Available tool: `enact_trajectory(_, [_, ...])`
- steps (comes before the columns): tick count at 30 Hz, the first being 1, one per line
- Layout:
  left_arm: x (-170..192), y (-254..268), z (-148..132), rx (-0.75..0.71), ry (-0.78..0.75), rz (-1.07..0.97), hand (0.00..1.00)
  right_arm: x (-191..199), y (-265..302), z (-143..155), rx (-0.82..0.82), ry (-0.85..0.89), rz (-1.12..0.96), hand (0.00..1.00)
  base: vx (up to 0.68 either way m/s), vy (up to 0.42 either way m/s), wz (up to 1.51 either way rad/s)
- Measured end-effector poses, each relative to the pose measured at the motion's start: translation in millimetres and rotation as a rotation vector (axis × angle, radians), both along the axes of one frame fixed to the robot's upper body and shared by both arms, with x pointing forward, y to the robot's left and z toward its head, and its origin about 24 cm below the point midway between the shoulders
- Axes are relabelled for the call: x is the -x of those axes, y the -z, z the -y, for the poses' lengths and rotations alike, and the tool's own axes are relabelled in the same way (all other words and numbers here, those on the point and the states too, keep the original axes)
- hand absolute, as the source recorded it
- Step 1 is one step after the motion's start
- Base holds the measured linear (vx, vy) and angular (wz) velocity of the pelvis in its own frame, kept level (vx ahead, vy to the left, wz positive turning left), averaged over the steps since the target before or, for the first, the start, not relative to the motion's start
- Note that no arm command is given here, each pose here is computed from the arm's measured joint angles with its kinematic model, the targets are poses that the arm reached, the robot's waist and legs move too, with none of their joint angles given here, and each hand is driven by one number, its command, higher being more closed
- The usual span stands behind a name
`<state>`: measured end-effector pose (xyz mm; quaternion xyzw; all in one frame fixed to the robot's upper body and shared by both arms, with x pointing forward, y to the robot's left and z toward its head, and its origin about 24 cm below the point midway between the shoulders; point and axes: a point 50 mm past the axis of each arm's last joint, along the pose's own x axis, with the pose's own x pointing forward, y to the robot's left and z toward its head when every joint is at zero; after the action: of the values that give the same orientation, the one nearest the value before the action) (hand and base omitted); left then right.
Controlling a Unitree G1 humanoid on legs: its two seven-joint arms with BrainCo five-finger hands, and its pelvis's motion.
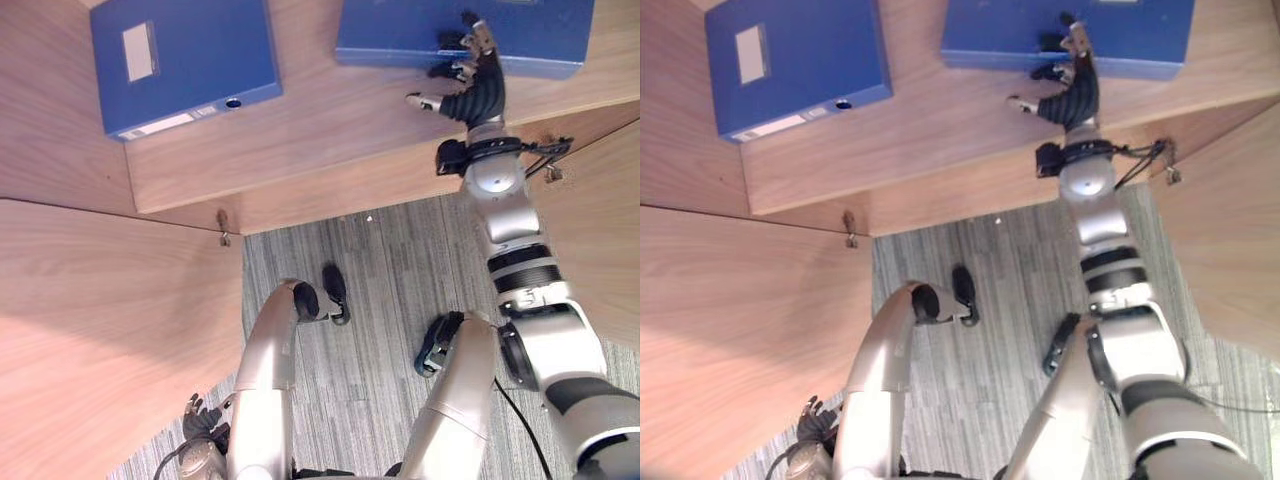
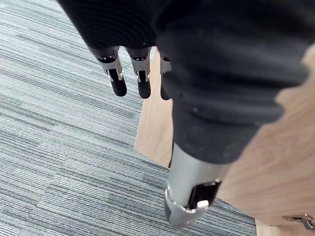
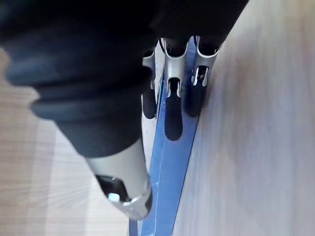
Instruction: Walk over to the cabinet, pick up the folder, carry it to the office cabinet, place the folder inside the office cabinet, then close the office cabinet door
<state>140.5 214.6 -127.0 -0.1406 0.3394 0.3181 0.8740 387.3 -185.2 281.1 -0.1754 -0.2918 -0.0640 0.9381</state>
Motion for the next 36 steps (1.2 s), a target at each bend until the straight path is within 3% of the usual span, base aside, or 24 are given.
enact_trajectory(5, [-1.5,-5.3,1.5,-0.016,0.028,0.031,0.0,1.1,-15.7,17.7,0.115,0.054,0.006,0.0,0.06,-0.04,0.08])
enact_trajectory(9, [-3.9,-15.2,0.3,-0.023,0.027,0.094,0.0,5.3,-28.2,25.9,0.334,0.156,0.034,0.0,0.08,-0.04,0.05])
enact_trajectory(13, [-15.9,-29.9,1.9,-0.031,0.039,0.186,0.0,16.2,-47.7,39.2,0.681,0.36,0.102,0.0,0.08,-0.033,0.14])
enact_trajectory(16, [-17.7,-36.0,2.9,-0.031,0.048,0.223,0.0,19.4,-56.6,38.3,0.802,0.435,0.136,0.0,0.09,-0.034,0.02])
enact_trajectory(36, [-29.3,-55.2,4.8,-0.043,0.106,0.326,0.0,37.9,-55.9,20.1,1.046,0.502,0.273,0.0,0.09,-0.046,-0.01])
